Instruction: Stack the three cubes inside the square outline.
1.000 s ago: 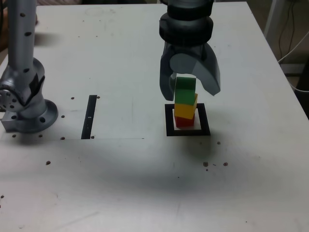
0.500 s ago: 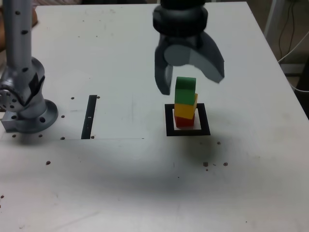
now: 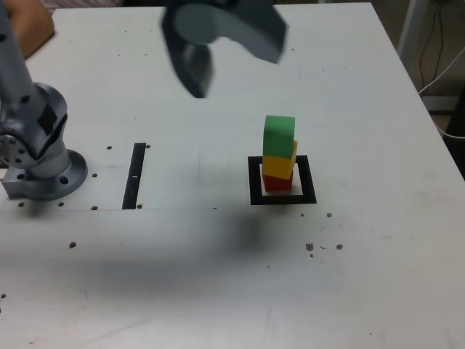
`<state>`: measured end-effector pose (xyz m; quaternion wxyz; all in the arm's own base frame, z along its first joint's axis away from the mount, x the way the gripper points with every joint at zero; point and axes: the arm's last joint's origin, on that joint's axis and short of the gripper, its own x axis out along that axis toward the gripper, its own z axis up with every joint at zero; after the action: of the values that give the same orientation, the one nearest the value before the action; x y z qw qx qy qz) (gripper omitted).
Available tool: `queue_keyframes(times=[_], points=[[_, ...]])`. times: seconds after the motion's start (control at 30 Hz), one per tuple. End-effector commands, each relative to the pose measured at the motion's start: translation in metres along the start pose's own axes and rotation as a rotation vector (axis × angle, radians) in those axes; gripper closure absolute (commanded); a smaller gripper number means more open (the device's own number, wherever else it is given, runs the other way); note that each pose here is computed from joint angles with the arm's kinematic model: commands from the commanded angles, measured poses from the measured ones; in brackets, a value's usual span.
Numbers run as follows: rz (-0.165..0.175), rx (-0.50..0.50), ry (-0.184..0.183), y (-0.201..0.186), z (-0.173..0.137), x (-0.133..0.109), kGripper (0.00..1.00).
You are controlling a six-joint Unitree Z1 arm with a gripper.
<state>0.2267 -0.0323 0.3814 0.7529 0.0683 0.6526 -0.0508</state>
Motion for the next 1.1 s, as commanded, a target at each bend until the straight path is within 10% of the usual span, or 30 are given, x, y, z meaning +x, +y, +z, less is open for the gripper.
queue_keyframes(times=[0.0, 0.43, 1.07], points=[[0.003, -0.006, 0.024, 0.003, -0.013, -0.001, 0.01], [-0.020, -0.056, 0.201, 0.012, -0.072, 0.049, 0.01], [-0.037, -0.030, 0.274, 0.004, -0.092, 0.098, 0.01]])
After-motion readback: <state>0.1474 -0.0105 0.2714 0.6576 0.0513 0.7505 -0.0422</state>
